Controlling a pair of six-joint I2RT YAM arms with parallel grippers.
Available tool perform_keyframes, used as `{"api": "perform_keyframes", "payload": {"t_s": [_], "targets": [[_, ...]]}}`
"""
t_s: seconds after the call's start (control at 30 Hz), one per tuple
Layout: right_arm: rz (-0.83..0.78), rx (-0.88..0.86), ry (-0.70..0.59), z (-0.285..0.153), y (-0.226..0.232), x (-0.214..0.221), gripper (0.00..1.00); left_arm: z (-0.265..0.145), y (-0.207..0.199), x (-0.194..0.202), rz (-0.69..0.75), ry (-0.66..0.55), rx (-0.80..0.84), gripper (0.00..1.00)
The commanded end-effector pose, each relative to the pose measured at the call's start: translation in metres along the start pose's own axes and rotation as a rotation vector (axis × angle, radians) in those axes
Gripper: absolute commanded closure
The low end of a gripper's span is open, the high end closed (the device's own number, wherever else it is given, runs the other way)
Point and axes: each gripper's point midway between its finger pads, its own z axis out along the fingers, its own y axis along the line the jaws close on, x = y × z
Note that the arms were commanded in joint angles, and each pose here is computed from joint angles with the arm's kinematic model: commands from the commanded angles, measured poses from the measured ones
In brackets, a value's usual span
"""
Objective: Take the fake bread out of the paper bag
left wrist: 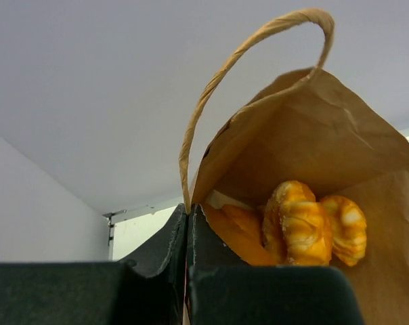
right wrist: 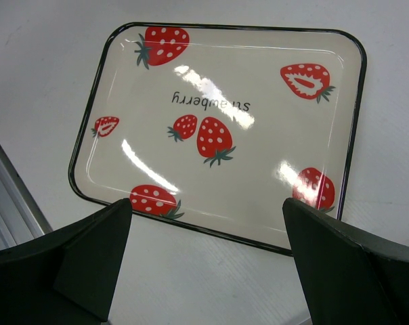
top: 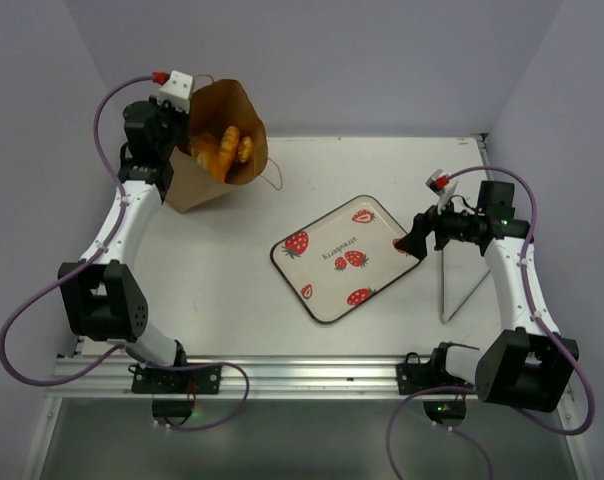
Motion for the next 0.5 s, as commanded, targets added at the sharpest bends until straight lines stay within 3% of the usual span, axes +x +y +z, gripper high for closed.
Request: {"api": "perform_keyframes", "payload": {"t_s": [0.0, 0.3, 0.47], "targets": [[-0.016, -0.011, -0.02, -0.003, 0.004, -0.009, 0.01, -0.016, 0.002, -0.033, 0.042, -0.15, 0.005, 1.0], [-0.01, -0.024, -0.022, -0.002, 0.005, -0.008, 0.01, -0.05, -0.03, 0.027, 0.024, -0.087, 0.083, 1.0], [-0.011, -0.029, -0.021, -0.002, 0.006, -0.007, 0.01, -0.081, -0.043, 0.041, 0.003, -0.096, 0.113, 1.0]]}}
